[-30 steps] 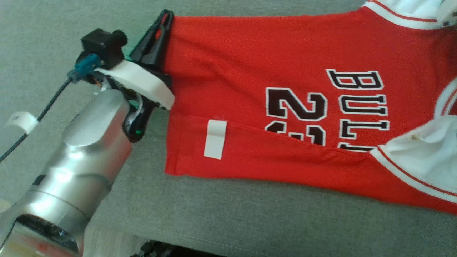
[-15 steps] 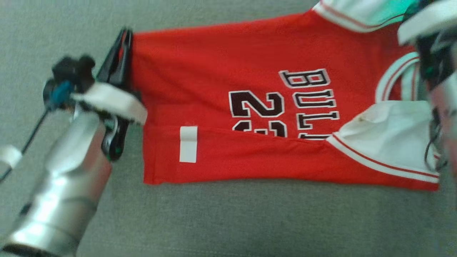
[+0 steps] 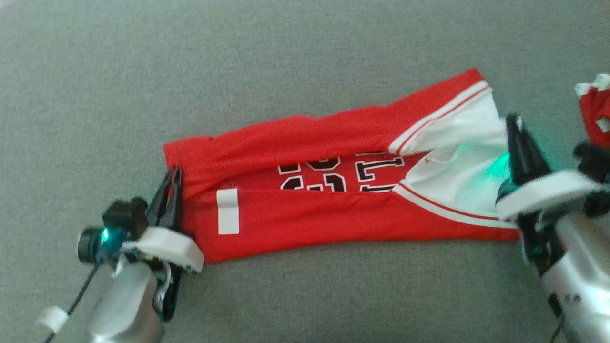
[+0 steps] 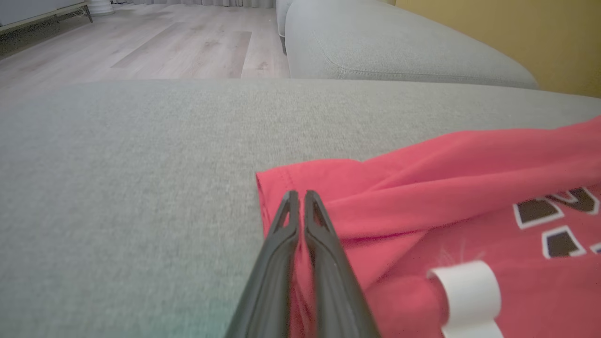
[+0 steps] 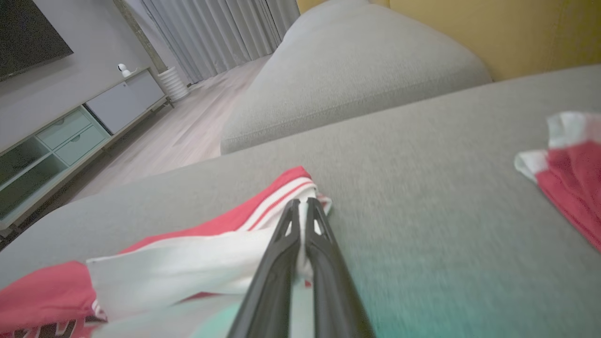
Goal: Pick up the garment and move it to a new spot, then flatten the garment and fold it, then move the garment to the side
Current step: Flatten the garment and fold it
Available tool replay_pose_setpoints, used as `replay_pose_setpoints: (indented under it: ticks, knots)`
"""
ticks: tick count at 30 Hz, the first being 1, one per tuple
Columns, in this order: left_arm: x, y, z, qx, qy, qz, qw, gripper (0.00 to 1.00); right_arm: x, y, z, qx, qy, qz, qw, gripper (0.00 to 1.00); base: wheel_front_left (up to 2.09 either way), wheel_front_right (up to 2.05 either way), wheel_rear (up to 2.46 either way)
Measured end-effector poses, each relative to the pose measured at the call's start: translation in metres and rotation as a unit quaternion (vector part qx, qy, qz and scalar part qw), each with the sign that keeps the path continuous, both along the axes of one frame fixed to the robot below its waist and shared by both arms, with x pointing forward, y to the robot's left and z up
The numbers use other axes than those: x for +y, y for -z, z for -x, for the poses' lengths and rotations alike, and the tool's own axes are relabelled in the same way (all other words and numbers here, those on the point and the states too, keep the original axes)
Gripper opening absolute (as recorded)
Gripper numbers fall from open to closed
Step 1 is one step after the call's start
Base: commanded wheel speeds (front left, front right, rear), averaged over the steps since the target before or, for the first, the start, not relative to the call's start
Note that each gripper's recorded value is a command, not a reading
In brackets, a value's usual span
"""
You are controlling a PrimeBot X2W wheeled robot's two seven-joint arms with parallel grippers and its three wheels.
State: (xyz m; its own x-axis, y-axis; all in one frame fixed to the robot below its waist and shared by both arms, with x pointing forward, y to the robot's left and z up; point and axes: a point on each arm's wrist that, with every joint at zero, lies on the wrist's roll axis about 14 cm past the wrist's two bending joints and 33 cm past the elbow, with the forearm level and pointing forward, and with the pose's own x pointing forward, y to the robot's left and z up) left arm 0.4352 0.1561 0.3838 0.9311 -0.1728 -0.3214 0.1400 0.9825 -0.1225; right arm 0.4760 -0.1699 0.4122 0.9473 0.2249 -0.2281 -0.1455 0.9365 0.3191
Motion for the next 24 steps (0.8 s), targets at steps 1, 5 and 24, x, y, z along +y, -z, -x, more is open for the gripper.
replay_pose_setpoints:
  ticks: [1,5,24]
  knots:
    - [-0.001,0.003,0.005,0.004,0.000,0.000,1.000,0.00,-0.001,0.005,0.009,0.009,0.003,-0.002,1.000,0.00,0.00,0.00,0.00]
    - [0.001,0.008,0.021,0.012,-0.017,0.002,1.000,1.00,0.004,0.014,0.033,0.028,0.013,-0.025,0.999,1.00,0.00,0.00,0.00]
    - [0.023,-0.051,0.054,-0.092,-0.083,-0.036,0.992,1.00,0.023,-0.041,0.053,-0.085,-0.002,0.067,0.994,1.00,0.00,0.00,0.00]
